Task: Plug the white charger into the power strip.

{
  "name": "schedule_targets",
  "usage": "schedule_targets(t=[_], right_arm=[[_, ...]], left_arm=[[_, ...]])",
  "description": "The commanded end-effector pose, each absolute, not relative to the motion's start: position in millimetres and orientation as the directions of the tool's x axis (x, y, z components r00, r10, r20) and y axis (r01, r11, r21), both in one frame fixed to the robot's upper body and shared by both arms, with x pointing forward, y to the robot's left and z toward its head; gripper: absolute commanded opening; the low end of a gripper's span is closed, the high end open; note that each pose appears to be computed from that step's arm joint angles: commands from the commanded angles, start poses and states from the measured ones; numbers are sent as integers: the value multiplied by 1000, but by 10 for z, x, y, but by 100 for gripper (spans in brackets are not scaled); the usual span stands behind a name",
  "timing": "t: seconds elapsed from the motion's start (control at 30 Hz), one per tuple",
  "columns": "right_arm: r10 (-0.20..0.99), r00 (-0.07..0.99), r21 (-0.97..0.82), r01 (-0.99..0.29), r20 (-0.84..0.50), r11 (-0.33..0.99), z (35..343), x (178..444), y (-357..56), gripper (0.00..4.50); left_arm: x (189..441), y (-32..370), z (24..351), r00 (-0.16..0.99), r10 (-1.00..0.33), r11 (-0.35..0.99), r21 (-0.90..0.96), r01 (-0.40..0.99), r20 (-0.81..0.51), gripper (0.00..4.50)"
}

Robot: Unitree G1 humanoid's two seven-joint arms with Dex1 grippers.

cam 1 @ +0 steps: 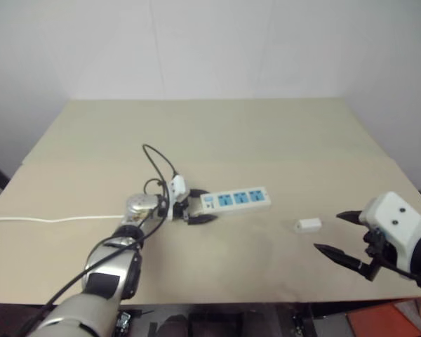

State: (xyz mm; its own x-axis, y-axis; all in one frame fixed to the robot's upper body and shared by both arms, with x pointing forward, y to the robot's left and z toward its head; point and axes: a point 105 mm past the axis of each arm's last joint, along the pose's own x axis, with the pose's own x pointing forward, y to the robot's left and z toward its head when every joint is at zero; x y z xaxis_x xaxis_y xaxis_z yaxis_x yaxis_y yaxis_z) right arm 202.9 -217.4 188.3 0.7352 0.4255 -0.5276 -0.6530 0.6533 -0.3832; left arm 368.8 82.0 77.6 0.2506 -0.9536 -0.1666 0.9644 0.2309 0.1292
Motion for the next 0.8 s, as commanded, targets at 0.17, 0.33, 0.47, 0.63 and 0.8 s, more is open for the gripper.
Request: schedule_targets(t=[0.17,0.33,0.47,0.63,0.8], right_arm=[[402,762,-432,-629,-509,646,1944,2033,-2174,450],[406,763,-434,-630,-503,644,1950,2053,-2156,450],[399,765,-441,-626,-505,643,1953,2062,-2167,450],[399,764,-444,-629,-507,638,1961,2065,-2166,450],[382,742,-484,-657,-551,578,2003,2120,-2193,450]], left_arm=[[3630,786,744,213,-963,194,126,973,-163,449],[3598,760,694,200,-964,180,123,976,-175,449],[3602,729,665,215,-960,193,129,973,-179,358],[3584,712,650,197,-962,176,125,977,-190,327],[3552,731,747,139,-974,112,154,982,-179,327]])
